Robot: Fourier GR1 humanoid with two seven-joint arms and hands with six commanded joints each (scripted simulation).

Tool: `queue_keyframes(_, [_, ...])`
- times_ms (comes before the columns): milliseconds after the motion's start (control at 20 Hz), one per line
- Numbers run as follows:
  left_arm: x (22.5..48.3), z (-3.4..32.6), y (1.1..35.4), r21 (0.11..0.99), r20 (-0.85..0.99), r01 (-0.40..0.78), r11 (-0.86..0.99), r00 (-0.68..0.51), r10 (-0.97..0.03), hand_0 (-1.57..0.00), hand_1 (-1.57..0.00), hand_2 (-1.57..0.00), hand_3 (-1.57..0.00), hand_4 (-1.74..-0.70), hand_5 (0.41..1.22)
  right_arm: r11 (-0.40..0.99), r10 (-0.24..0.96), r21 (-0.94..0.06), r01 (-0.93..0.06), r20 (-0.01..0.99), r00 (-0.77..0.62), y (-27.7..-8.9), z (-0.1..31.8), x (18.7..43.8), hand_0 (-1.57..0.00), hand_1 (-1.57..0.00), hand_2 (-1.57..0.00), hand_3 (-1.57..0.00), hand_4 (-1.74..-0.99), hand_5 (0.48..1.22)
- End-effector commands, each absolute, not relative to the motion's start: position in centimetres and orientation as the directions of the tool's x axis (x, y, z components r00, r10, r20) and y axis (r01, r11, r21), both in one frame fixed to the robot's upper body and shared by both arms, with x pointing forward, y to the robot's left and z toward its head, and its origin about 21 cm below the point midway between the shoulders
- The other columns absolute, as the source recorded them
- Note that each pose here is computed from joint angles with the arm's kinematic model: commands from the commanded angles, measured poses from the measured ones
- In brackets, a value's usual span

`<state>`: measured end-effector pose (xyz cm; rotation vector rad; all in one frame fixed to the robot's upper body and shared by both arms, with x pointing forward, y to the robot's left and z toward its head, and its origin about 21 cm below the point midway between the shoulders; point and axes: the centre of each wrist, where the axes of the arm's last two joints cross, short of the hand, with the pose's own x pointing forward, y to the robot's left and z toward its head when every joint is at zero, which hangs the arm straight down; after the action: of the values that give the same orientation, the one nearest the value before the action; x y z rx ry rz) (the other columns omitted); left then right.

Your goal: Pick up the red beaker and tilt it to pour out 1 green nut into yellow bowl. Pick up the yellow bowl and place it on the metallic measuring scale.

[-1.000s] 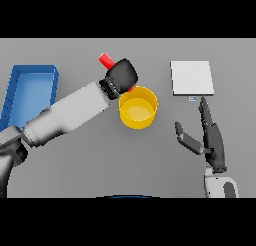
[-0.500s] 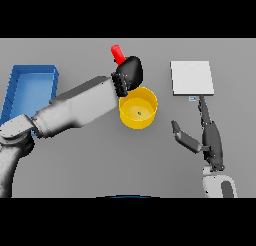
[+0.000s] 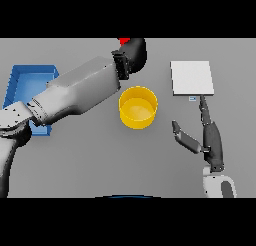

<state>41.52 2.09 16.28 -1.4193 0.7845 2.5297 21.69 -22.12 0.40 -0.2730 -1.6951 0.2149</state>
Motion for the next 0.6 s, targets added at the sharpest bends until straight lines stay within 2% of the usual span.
queue_keyframes(0, [42.1, 17.9, 2.4, 0.39, -0.834, -0.366, -0.845, -0.53, -0.155, -1.57, -1.57, -1.57, -1.49, -1.73, 1.221, 0.952, 0.306, -0.302, 0.052, 0.944, -0.124, -22.2, 0.3, 21.7, 0.0, 0.0, 0.0, 0.0, -1.203, 0.592])
queue_keyframes(50, [42.7, 19.5, 2.9, 0.401, -0.845, -0.358, -0.843, -0.499, -0.19, -1.57, -1.57, -1.4, -1.51, -1.68, 1.221, 0.953, 0.304, -0.3, 0.05, 0.944, -0.127, -22.0, 0.3, 21.6, 0.0, 0.0, 0.0, 0.0, -1.201, 0.592])
queue_keyframes(150, [43.7, 22.9, 3.7, 0.451, -0.845, -0.356, -0.818, -0.466, -0.263, -1.57, -1.57, -1.46, -1.04, -1.7, 1.221, 0.958, 0.285, -0.282, 0.044, 0.95, -0.127, -21.9, 0.1, 21.8, 0.0, 0.0, 0.0, 0.0, -1.186, 0.596])
queue_keyframes(200, [44.2, 24.5, 4.2, 0.473, -0.841, -0.354, -0.807, -0.453, -0.295, -1.57, -1.57, -1.48, -1.15, -1.7, 1.221, 0.963, 0.27, -0.268, 0.036, 0.954, -0.131, -21.9, 0.1, 21.7, 0.0, 0.0, 0.0, 0.0, -1.183, 0.596])
queue_keyframes(300, [45.1, 27.5, 5.2, 0.545, -0.82, -0.3, -0.783, -0.386, -0.423, -1.57, -1.57, -1.51, -1.3, -1.71, 1.221, 0.967, 0.253, -0.251, 0.032, 0.959, -0.129, -22.1, 0.2, 22.0, 0.0, 0.0, 0.0, 0.0, -1.182, 0.593])
queue_keyframes(400, [46.1, 29.5, 7.3, 0.67, -0.732, -0.228, -0.706, -0.359, -0.579, -1.57, -1.57, -1.53, -1.4, -1.72, 1.221, 0.971, 0.237, -0.237, 0.017, 0.962, -0.132, -22.0, 0.3, 22.4, 0.0, 0.0, 0.0, 0.0, -1.193, 0.597])
queue_keyframes(550, [47.8, 31.1, 13.1, 0.883, -0.47, -0.093, -0.461, -0.205, -0.859, -1.57, -1.57, -1.55, -1.36, -1.73, 1.221, 0.971, 0.238, -0.238, 0.014, 0.962, -0.137, -22.3, 0.2, 22.5, 0.0, 0.0, 0.0, 0.0, -1.209, 0.593])
